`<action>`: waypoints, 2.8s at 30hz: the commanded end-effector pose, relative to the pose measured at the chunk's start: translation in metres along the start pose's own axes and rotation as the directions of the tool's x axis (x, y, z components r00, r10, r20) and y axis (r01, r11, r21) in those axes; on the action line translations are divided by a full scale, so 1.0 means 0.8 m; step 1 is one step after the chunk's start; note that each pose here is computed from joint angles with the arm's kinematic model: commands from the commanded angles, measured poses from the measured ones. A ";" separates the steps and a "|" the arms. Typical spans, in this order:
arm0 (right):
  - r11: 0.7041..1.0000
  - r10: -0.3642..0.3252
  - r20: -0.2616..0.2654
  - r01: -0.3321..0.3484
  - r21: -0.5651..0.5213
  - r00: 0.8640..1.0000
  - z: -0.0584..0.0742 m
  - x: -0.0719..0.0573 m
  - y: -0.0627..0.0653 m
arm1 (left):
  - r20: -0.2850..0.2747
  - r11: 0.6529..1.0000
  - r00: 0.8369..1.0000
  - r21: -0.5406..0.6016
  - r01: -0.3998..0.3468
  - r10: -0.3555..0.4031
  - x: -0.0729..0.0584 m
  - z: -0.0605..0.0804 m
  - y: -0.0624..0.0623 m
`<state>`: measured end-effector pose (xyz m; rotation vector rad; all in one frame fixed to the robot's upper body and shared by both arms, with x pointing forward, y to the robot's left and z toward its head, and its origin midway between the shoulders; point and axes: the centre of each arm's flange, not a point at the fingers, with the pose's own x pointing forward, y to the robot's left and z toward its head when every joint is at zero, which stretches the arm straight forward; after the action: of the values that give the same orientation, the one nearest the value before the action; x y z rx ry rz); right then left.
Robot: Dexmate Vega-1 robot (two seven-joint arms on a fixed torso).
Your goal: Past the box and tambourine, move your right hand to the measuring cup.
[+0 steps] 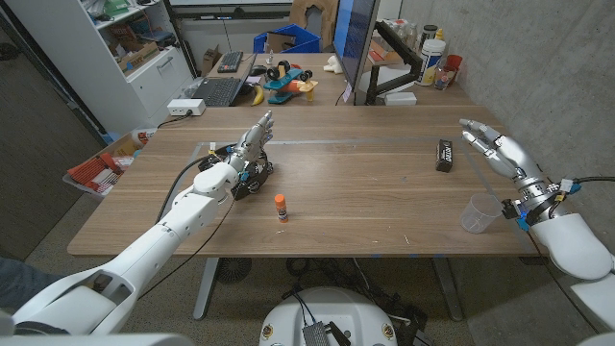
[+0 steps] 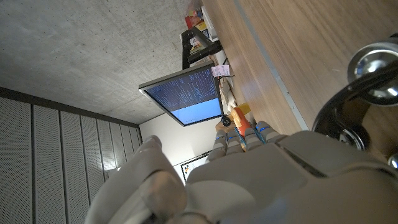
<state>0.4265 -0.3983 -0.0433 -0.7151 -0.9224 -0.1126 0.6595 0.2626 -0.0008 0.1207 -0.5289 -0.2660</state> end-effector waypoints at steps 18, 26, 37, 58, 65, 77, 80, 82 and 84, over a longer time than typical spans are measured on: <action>0.989 0.002 0.002 -0.002 -0.149 1.000 0.006 -0.017 0.015 | 0.008 1.000 1.000 0.010 -0.006 0.006 -0.003 0.007 0.000; 0.986 -0.009 -0.007 0.008 -0.165 1.000 0.007 -0.024 0.016 | 0.015 1.000 1.000 0.012 -0.006 0.005 -0.002 0.012 0.003; 0.980 -0.002 -0.023 -0.002 -0.198 1.000 0.009 -0.033 0.025 | 0.032 1.000 0.999 0.011 -0.007 0.007 -0.001 0.012 0.005; 0.947 0.010 -0.071 -0.032 -0.320 0.997 0.009 -0.039 0.034 | 0.038 1.000 0.999 0.006 -0.009 0.009 0.000 0.012 0.010; 0.935 0.010 -0.078 -0.037 -0.352 0.997 0.008 -0.042 0.035 | 0.039 1.000 0.999 0.007 -0.008 0.007 0.000 0.012 0.010; 0.920 0.002 -0.094 -0.039 -0.390 0.996 0.002 -0.049 0.037 | 0.042 1.000 0.999 0.008 -0.005 0.005 -0.001 0.014 0.009; 0.913 0.003 -0.100 -0.044 -0.405 0.995 0.001 -0.051 0.037 | 0.046 1.000 0.999 0.008 -0.005 0.004 -0.003 0.014 0.009; 0.912 0.010 -0.100 -0.050 -0.407 0.995 0.000 -0.052 0.037 | 0.050 1.000 0.999 0.007 -0.005 0.005 -0.005 0.014 0.009; 0.908 0.008 -0.101 -0.050 -0.417 0.995 0.000 -0.052 0.038 | 0.052 1.000 0.999 0.005 -0.005 0.005 -0.005 0.015 0.009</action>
<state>0.4126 -0.3823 -0.0862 -1.0722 -0.8141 -0.3083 0.6550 0.2696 0.0092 0.1224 -0.5716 -0.2616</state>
